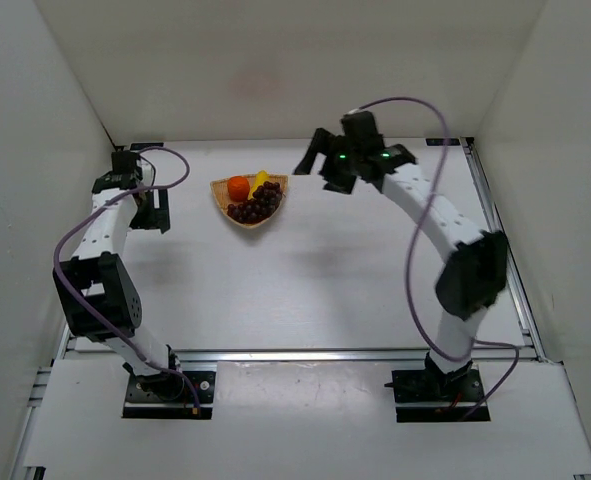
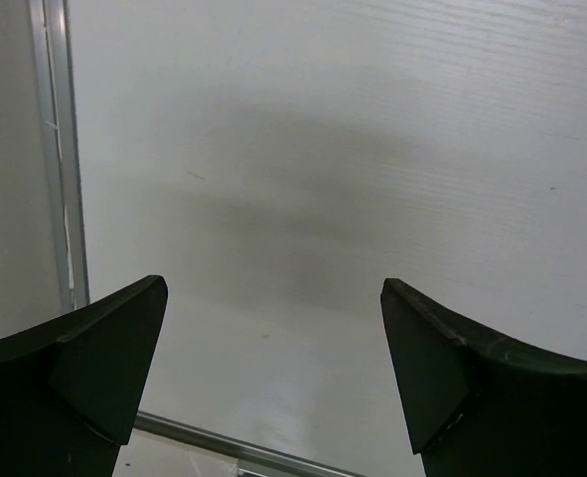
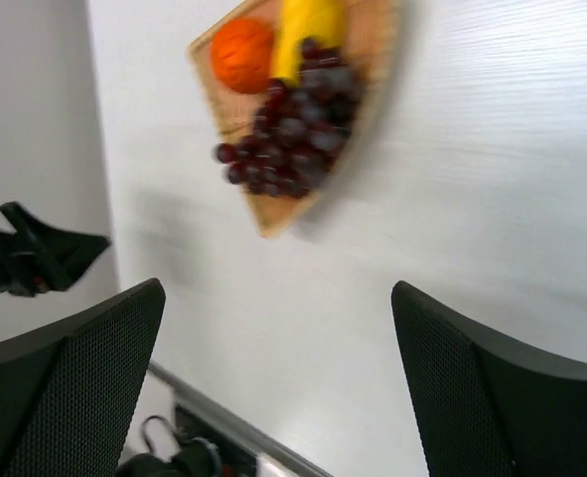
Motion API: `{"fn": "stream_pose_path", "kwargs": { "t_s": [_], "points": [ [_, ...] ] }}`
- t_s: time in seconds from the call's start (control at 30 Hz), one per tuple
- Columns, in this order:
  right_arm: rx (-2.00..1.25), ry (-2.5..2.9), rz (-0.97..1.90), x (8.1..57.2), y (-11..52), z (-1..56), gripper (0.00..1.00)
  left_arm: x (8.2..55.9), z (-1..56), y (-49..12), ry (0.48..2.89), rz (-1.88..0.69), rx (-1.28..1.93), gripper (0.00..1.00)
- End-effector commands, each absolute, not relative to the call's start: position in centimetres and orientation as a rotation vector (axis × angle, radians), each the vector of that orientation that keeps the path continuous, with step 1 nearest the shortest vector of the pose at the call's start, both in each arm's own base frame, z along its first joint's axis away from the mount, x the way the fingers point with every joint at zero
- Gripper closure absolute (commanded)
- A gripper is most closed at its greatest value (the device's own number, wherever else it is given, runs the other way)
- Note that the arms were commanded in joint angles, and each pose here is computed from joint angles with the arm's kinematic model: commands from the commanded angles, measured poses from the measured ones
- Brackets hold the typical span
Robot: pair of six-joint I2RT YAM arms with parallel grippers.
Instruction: Place and organize the fake fruits in the fruit bowl
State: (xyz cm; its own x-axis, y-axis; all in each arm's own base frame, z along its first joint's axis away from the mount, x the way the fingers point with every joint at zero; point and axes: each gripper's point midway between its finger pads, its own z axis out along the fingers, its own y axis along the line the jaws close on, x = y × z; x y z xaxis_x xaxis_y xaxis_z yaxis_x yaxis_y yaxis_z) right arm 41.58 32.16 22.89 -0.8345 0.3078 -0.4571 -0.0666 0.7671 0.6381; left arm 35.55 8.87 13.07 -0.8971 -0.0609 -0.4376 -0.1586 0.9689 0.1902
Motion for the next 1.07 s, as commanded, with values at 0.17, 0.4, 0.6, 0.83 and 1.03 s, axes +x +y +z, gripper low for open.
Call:
{"fn": "stream_pose_path", "kwargs": {
  "t_s": [0.17,0.4,0.6,0.83,1.03],
  "points": [
    [0.454,2.344,0.250,33.5,6.2,22.7,0.00,31.9,13.9,10.8,2.638,0.303,-0.296,0.00],
    [0.584,2.333,0.139,27.6,0.9,19.4,0.00,28.8,14.0,10.4,2.628,0.308,-0.312,0.00],
    [0.594,2.410,0.125,25.0,0.8,17.4,0.00,26.9,14.8,10.2,2.590,0.315,-0.324,0.00],
    [0.567,2.370,0.151,22.9,1.0,17.7,0.00,24.6,14.9,10.0,2.566,0.343,-0.344,0.00],
    [0.548,2.320,0.148,21.7,0.8,18.3,0.00,23.8,15.7,10.0,2.535,0.362,-0.334,0.00]
  ]
}}
